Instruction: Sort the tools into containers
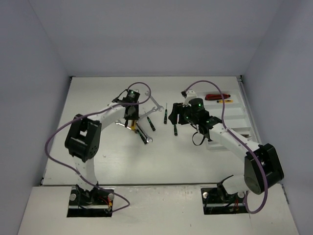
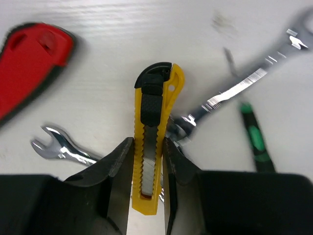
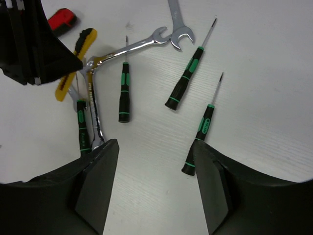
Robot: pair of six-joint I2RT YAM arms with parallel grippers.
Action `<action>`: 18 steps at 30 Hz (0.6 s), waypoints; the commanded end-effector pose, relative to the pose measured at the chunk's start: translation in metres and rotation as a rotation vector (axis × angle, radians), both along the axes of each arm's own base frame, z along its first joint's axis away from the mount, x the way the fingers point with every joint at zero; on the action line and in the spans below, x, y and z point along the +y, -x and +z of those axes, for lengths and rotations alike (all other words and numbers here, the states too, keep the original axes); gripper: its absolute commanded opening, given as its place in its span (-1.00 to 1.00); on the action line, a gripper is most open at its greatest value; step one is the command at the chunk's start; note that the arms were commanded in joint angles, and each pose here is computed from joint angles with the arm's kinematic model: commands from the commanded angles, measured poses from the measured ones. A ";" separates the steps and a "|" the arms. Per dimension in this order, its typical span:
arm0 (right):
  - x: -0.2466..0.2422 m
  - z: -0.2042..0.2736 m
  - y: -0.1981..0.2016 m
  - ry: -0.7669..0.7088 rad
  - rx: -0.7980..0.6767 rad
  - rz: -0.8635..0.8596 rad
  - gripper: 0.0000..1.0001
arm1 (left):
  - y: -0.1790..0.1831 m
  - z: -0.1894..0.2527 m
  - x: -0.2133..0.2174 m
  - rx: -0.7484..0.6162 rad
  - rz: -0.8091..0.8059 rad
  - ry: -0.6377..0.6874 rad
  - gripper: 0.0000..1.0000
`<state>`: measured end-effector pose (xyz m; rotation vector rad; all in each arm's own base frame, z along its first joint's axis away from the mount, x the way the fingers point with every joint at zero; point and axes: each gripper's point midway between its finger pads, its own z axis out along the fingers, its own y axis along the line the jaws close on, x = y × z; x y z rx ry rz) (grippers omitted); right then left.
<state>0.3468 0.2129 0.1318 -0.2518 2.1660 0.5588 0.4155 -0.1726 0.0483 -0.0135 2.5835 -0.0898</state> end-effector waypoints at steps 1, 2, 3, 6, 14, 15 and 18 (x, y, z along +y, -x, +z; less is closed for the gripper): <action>0.023 0.068 -0.001 -0.171 -0.112 0.038 0.23 | 0.005 0.106 -0.061 -0.301 -0.154 0.194 -1.00; 0.027 0.074 0.001 -0.191 -0.114 0.041 0.26 | 0.009 0.116 -0.071 -0.335 -0.185 0.231 -1.00; 0.029 0.080 0.002 -0.208 -0.116 0.045 0.28 | 0.016 0.124 -0.077 -0.363 -0.213 0.270 -1.00; 0.035 0.097 0.003 -0.254 -0.126 0.043 0.30 | 0.041 0.144 -0.093 -0.431 -0.272 0.365 -1.00; 0.047 0.137 0.004 -0.384 -0.149 0.032 0.30 | 0.086 0.191 -0.117 -0.562 -0.399 0.450 -1.00; 0.049 0.140 0.005 -0.400 -0.151 0.036 0.30 | 0.089 0.195 -0.119 -0.574 -0.411 0.452 -1.00; 0.053 0.148 0.005 -0.435 -0.161 0.037 0.30 | 0.097 0.201 -0.122 -0.591 -0.435 0.453 -1.00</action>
